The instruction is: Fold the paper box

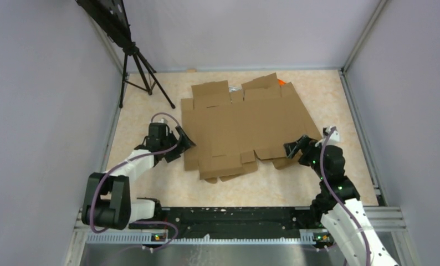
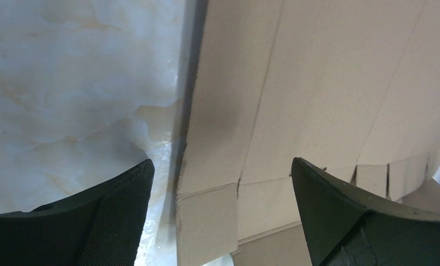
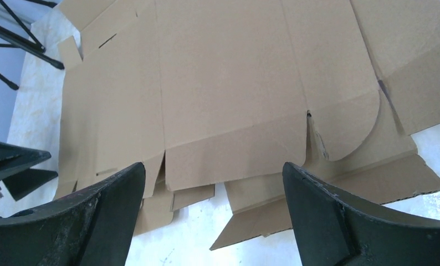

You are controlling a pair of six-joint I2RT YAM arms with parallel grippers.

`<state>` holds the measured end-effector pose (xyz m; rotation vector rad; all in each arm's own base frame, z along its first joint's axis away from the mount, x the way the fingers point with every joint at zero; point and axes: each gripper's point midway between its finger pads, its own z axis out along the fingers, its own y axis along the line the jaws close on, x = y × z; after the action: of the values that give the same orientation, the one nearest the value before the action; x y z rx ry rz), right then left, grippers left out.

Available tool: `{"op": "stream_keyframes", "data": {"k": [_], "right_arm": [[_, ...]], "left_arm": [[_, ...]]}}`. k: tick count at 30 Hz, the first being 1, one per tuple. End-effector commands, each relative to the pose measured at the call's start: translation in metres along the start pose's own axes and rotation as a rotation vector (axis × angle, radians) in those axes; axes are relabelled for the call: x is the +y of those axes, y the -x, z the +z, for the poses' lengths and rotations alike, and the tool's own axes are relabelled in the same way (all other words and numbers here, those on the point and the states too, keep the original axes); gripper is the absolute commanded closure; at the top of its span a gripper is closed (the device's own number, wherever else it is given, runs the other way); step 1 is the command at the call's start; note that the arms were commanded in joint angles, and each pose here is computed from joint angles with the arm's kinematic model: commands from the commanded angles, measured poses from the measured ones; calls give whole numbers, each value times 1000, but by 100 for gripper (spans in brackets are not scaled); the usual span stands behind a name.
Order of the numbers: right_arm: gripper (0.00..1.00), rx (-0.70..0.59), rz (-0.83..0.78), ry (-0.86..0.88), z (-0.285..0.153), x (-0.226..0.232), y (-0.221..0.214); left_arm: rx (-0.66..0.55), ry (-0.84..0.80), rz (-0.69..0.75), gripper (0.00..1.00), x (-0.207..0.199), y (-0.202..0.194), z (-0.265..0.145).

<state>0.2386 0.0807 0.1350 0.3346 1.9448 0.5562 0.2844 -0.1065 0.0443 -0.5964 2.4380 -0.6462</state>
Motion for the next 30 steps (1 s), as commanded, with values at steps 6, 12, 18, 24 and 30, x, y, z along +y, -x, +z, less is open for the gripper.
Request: {"op": "stream_keyframes", "data": {"k": [6,12,18,24,30], "right_arm": [[8,-35,-17,73,-10,24,24],[9,-27,-11,80,-11,25,21],[9,-31,-17,80,-12,26,24],[9,-23,-15,78,-11,28,25],[9,39,36,-65,-14,19,36]], "left_arm": [[2,-166,-15,15,-31,15,9],[-67,-264,15,34,-48,29,4],[-133,-318,63,43,-62,42,-8],[-14,-349,62,53,-66,30,12],[-13,-266,115,74,-63,30,20]]}}
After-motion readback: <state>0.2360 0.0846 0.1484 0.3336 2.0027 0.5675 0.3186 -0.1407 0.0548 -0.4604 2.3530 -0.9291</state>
